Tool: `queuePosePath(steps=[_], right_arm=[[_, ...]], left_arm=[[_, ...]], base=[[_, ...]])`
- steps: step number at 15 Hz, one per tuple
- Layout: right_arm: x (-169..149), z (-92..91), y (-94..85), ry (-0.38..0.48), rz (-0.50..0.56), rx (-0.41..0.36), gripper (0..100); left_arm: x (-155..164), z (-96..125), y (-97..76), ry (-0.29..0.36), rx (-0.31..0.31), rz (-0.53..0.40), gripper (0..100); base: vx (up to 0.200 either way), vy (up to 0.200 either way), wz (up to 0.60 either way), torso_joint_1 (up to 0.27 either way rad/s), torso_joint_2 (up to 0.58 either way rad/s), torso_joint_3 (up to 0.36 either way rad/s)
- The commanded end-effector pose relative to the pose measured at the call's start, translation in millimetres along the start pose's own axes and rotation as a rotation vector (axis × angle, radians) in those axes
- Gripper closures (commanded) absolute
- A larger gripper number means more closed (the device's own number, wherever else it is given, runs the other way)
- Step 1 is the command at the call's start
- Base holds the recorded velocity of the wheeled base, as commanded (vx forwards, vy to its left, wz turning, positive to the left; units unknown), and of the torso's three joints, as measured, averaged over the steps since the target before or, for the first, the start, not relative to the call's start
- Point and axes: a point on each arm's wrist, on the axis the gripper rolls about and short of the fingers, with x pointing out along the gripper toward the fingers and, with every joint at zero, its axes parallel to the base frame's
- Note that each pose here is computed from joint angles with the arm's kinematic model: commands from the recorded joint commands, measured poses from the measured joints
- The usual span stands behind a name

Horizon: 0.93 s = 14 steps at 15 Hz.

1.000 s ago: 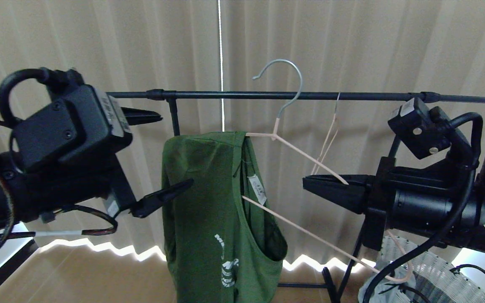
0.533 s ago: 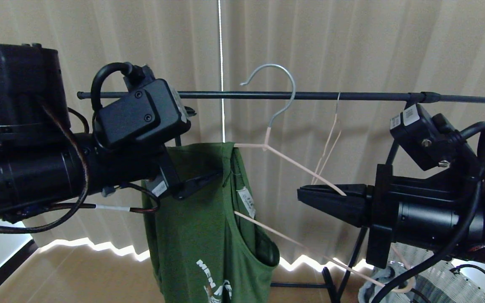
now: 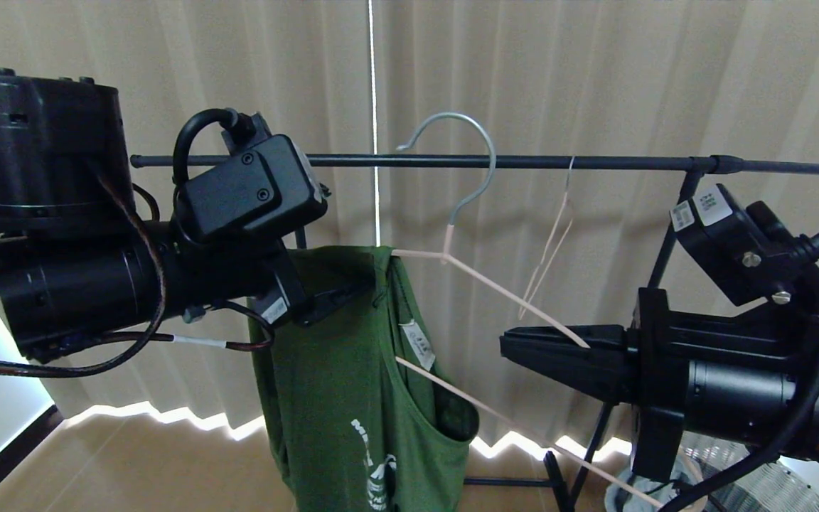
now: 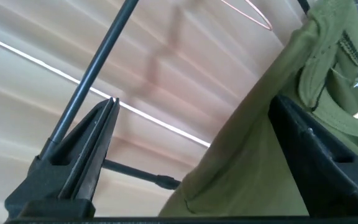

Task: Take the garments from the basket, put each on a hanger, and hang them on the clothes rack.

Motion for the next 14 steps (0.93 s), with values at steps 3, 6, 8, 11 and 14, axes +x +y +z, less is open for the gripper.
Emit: queuePosePath(steps=[3,6,8,11,14], right_arm=[[0.2,-0.4,1.5,0.001,0.008,0.0,100],[-3.0,1.3,2.3,-0.009,0.008,-0.001,100],[-5.8,2.6,3.1,-0.018,0.008,-0.003,100],[-8.3,-1.3,3.6,-0.009,0.006,-0.001,100],[-8.7,-1.2,3.7,-0.009,0.005,-0.003,100]], left_arm=[[0.1,0.6,-2.2,-0.006,0.001,-0.011,100],[0.3,0.6,-3.4,-0.006,0.001,-0.015,100],[0.3,0.2,-3.7,-0.005,0.001,-0.016,100],[-0.7,0.4,-3.1,-0.004,-0.007,-0.011,100],[-1.0,-1.5,-4.5,0.006,-0.008,-0.012,100]], base=[[0.0,0.0,0.0,0.0,0.0,0.0],[0.0,0.0,0.0,0.0,0.0,0.0],[0.0,0.0,0.0,0.0,0.0,0.0],[0.0,0.0,0.0,0.0,0.0,0.0],[0.0,0.0,0.0,0.0,0.0,0.0]])
